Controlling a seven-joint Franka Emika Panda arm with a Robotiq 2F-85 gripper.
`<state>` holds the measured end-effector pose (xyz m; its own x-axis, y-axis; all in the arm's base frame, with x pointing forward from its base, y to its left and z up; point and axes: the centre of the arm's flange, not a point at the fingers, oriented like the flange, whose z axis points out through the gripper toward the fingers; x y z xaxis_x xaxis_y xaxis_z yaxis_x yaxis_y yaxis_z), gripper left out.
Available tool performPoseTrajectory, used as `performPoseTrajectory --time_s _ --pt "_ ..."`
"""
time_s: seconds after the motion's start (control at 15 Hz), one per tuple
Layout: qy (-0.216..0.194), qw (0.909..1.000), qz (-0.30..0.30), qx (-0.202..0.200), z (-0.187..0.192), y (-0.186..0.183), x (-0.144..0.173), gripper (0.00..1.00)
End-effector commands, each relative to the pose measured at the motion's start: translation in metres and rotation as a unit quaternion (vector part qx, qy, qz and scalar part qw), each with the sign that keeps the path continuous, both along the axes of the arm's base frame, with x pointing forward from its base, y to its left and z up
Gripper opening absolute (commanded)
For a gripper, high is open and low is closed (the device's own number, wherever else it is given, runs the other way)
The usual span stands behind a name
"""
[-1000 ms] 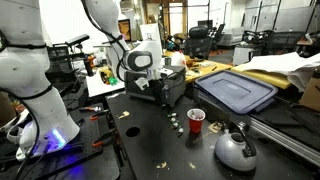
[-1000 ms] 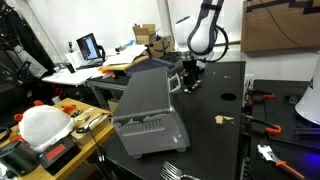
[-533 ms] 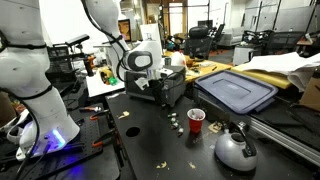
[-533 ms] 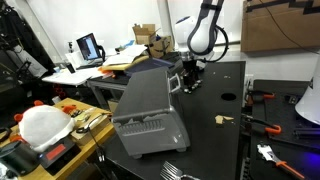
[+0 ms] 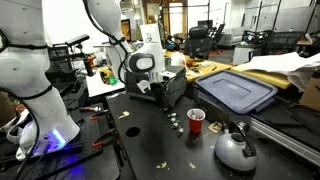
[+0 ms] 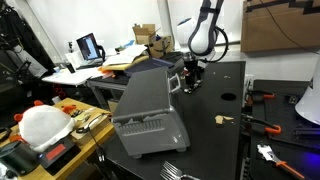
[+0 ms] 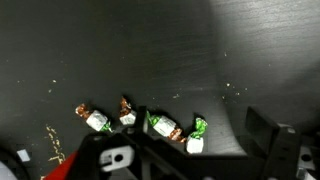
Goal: Put two pieces of candy in the red cup.
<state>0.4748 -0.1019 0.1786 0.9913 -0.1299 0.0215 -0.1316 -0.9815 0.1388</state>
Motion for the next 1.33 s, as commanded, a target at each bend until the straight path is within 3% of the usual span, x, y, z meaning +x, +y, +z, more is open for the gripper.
performPoseTrajectory --time_s 0.0,0.4,1.27 --pt "-0.001 0.9999 0.016 0.007 -0.009 -0.006 0.007 1.00" --pt "0.010 0.9981 0.058 0.018 -0.019 -0.008 0.015 1.00" --pt "0.000 0.9953 0.090 0.035 -0.045 -0.025 0.040 1.00"
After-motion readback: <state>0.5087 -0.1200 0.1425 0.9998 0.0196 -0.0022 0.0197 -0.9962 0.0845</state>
